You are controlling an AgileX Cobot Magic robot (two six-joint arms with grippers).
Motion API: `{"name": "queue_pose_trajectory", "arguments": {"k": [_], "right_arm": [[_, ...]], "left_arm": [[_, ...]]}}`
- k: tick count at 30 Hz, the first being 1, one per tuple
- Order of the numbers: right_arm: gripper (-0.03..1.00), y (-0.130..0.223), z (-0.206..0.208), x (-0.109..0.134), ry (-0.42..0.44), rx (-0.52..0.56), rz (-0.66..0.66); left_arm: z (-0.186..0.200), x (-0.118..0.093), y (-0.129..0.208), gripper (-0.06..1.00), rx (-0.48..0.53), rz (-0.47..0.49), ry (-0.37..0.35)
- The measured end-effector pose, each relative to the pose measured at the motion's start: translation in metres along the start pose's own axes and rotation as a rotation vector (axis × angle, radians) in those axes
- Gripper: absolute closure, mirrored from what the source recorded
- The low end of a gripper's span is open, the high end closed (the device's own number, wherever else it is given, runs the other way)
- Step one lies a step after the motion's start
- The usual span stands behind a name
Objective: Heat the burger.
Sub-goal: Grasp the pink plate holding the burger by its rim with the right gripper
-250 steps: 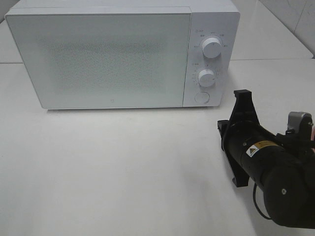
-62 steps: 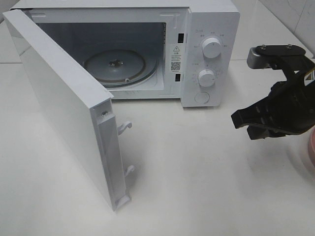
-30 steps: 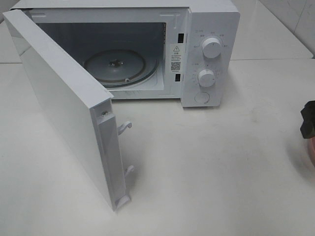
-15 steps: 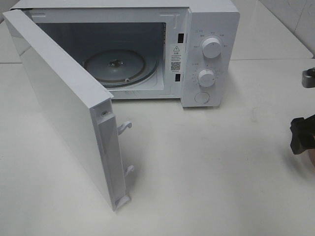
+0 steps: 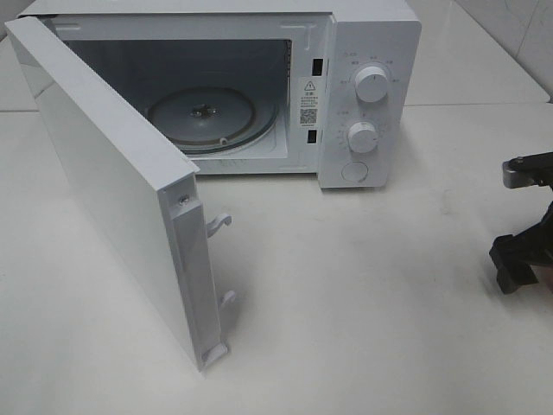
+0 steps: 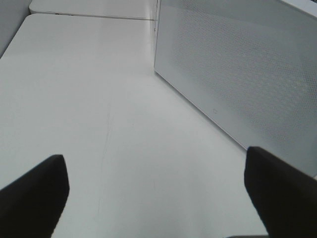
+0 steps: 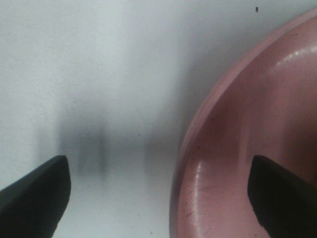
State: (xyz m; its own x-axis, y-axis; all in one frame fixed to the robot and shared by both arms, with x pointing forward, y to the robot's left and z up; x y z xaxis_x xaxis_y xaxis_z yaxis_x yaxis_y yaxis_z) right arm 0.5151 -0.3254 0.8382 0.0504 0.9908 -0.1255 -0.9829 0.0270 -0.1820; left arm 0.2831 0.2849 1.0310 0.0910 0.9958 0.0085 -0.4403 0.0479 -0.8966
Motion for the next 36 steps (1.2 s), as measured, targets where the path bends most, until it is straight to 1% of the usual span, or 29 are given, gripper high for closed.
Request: {"name": "queue_pose_trajectory", "arguments": {"k": [4, 8, 17, 19, 20, 21, 22, 23, 24, 25, 26, 27, 28, 29, 30, 31, 32, 33, 34, 36], "right_arm": [[0.06, -0.001, -0.002, 0.001, -0.003, -0.005, -0.006], [0.11, -0.006, -0.002, 0.002, -0.009, -0.039, -0.005], [0.14, -0.005, -0.012, 0.003, -0.007, -0.016, -0.002], [0.18, -0.005, -0.012, 0.003, -0.009, -0.018, -0.010], [0.18, -0.005, -0.012, 0.003, -0.009, -0.018, -0.010], [0.25, -0.006, -0.012, 0.003, -0.010, -0.020, -0.021], [0.25, -0.006, -0.012, 0.003, -0.010, -0.020, -0.021], [0.32, -0.006, -0.013, 0.003, -0.011, -0.020, -0.028], [0.37, -0.005, -0.013, 0.003, -0.009, -0.019, -0.026], [0.37, -0.005, -0.013, 0.003, -0.009, -0.019, -0.026], [0.47, -0.005, -0.013, 0.002, 0.000, -0.015, -0.012], [0.61, -0.004, -0.013, -0.001, 0.012, -0.008, 0.004], [0.61, -0.004, -0.013, -0.001, 0.012, -0.008, 0.004], [0.68, -0.004, -0.012, -0.002, 0.017, -0.003, 0.007], [0.68, -0.004, -0.012, -0.002, 0.017, -0.003, 0.007], [0.81, -0.003, -0.012, -0.004, 0.024, 0.007, 0.008], [0.85, -0.002, -0.012, -0.004, 0.026, 0.013, 0.008], [0.85, -0.002, -0.012, -0.004, 0.026, 0.013, 0.008], [0.89, -0.002, -0.011, -0.004, 0.027, 0.016, 0.006], [0.89, -0.002, -0.011, -0.005, 0.028, 0.016, -0.002]], "left_arm": [[0.000, 0.000, 0.000, 0.05, 0.000, 0.000, 0.000], [0.000, 0.000, 0.000, 0.05, 0.000, 0.000, 0.000], [0.000, 0.000, 0.000, 0.05, 0.000, 0.000, 0.000], [0.000, 0.000, 0.000, 0.05, 0.000, 0.000, 0.000], [0.000, 0.000, 0.000, 0.05, 0.000, 0.000, 0.000], [0.000, 0.000, 0.000, 0.05, 0.000, 0.000, 0.000], [0.000, 0.000, 0.000, 0.05, 0.000, 0.000, 0.000], [0.000, 0.000, 0.000, 0.05, 0.000, 0.000, 0.000], [0.000, 0.000, 0.000, 0.05, 0.000, 0.000, 0.000], [0.000, 0.000, 0.000, 0.05, 0.000, 0.000, 0.000], [0.000, 0.000, 0.000, 0.05, 0.000, 0.000, 0.000], [0.000, 0.000, 0.000, 0.05, 0.000, 0.000, 0.000], [0.000, 0.000, 0.000, 0.05, 0.000, 0.000, 0.000], [0.000, 0.000, 0.000, 0.05, 0.000, 0.000, 0.000], [0.000, 0.000, 0.000, 0.05, 0.000, 0.000, 0.000], [0.000, 0.000, 0.000, 0.05, 0.000, 0.000, 0.000], [0.000, 0.000, 0.000, 0.05, 0.000, 0.000, 0.000], [0.000, 0.000, 0.000, 0.05, 0.000, 0.000, 0.000], [0.000, 0.000, 0.000, 0.05, 0.000, 0.000, 0.000], [0.000, 0.000, 0.000, 0.05, 0.000, 0.000, 0.000]]}}
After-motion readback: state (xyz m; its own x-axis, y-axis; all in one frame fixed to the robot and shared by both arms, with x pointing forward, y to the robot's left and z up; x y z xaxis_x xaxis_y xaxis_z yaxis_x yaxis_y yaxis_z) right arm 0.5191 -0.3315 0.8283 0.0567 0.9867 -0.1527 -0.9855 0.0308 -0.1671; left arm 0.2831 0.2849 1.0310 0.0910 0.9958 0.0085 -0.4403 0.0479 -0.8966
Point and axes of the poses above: a point on each arm's last joint axis where the gripper is mounted, z pointing back along that axis away from the gripper, x along the wrist's bending axis when the last joint is at zero, y = z × x, the point moved 6 cm from there along -z, pointing out along that axis toward the gripper, and after that the axes turned 6 degrees about -z, right-handed, at the moved point
